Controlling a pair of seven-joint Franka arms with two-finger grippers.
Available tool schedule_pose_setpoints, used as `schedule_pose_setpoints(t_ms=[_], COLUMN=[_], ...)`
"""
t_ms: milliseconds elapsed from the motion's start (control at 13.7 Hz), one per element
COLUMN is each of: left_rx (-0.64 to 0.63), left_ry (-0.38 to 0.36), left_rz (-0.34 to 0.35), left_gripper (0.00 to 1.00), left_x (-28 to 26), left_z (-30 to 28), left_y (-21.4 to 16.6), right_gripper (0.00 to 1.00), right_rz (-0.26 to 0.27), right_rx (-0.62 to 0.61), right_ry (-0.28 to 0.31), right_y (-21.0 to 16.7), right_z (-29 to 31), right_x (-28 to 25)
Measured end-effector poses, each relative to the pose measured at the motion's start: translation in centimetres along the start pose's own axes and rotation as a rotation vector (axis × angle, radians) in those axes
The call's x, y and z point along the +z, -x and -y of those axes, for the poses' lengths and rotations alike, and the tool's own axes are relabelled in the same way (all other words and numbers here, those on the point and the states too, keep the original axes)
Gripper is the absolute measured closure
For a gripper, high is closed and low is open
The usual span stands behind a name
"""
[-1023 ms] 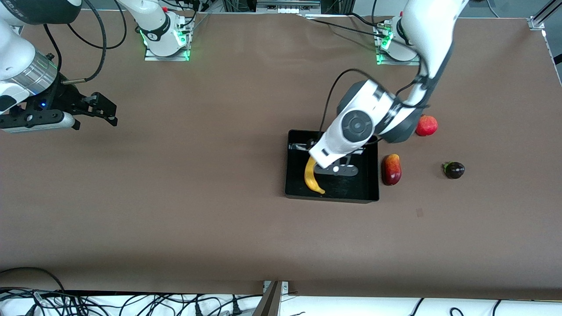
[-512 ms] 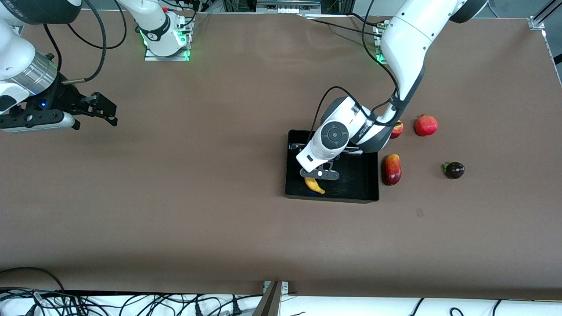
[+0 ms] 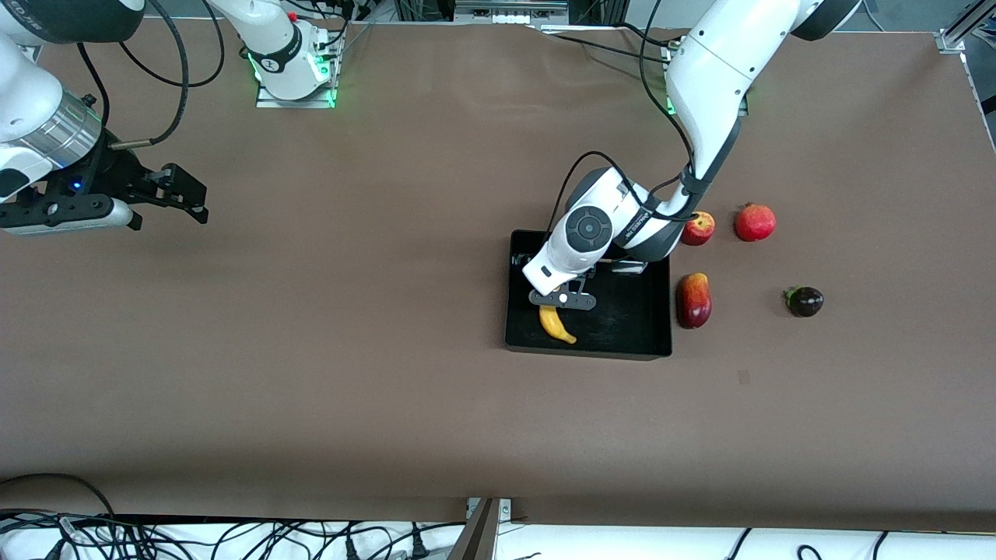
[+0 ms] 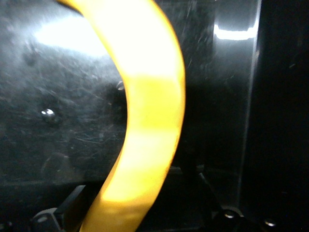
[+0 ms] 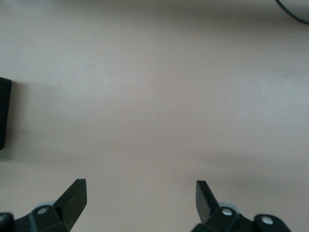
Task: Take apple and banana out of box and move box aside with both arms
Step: 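Lower the left gripper into the tray and grasp the yellow banana, then lift the banana out and carry it beside the mango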
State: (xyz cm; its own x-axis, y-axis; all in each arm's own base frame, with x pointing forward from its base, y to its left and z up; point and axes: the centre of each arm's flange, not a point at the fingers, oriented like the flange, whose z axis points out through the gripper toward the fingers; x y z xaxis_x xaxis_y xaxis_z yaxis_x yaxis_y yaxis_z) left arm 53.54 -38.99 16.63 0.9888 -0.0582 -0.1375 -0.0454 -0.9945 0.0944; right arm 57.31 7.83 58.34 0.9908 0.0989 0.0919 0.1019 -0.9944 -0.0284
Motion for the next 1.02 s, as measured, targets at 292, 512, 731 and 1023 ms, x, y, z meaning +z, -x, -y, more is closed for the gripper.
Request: schedule_pose_setpoints(t_ms=[292,512,731,1023], left_rx=[-0.005,-0.013,-0.027,-0.064], left_ry=[0.002,0.001,-0.018,-0.079], left_rz=[-0.015,-0.019,-0.008,0.053], left_gripper=[0.45,0.63,0.63,0.63], left_x=[-0.7,-1.5,-4.3,-14.2], left_z=[0.4,0.8,1.7,5.4], left_y=[-0.3,-0.6,-1.1,-2.9], right_gripper=[0.0,0.0,0.0,0.0], right_rz=[0.0,0.0,0.0,0.0], right_rx=[0.0,0.0,0.0,0.0], right_ry=[0.0,0.0,0.0,0.0], right_y=[0.0,0.0,0.0,0.0], right_z=[0.0,0.0,0.0,0.0], right_x=[0.0,0.0,0.0,0.0])
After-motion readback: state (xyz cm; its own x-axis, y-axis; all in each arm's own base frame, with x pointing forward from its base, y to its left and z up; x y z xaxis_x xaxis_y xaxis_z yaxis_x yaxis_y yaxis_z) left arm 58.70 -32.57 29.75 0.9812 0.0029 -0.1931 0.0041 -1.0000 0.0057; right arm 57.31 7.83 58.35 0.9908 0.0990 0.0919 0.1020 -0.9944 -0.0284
